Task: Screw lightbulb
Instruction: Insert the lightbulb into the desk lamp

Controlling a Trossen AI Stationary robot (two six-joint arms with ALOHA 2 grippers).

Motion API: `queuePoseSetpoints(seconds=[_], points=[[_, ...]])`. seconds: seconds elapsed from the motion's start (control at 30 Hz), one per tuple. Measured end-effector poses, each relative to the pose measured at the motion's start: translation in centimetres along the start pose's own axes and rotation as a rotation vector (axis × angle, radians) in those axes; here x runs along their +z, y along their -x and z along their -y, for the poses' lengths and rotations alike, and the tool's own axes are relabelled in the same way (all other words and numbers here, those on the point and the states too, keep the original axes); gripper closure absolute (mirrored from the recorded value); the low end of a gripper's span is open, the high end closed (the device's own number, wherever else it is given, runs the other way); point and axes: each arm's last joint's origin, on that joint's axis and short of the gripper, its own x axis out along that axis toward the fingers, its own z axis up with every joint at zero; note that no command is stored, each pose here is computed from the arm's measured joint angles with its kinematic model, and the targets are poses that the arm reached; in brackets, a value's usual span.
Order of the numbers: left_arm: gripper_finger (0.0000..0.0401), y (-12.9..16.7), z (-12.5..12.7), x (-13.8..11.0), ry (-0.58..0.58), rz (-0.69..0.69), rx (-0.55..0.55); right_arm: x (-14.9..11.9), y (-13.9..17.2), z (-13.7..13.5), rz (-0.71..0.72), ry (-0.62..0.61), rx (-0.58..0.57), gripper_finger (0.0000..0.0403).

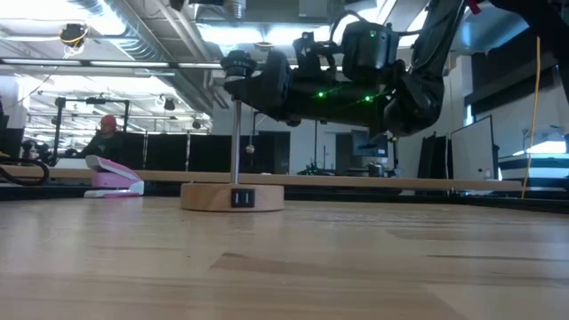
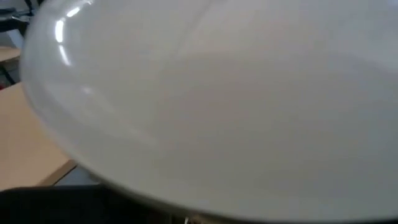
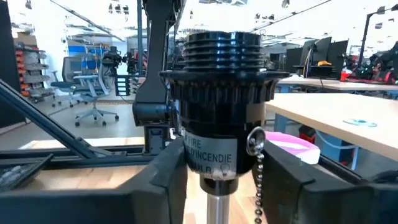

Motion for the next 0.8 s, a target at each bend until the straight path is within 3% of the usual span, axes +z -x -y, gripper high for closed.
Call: queuePoseSetpoints(seconds=[0.33,0.5,0.8], points=[[0.0268,-2.3,1.5,-1.7,0.040,-0.052,0.114,0.3,0.0,0.1,-0.005,0.057,-0.049,0.0258],[0.0268,-1.7,1.8,-1.5,0.075,-0.009,0.204,0.8,0.0,-0.4,-0.003,0.088,-0.153,0.0258],[0.0268,-2.0,1.7,-1.6,0.133,0.005,0.262,1.3,-1.3,-1.4,-0.081,0.176,-0.286,0.0258]])
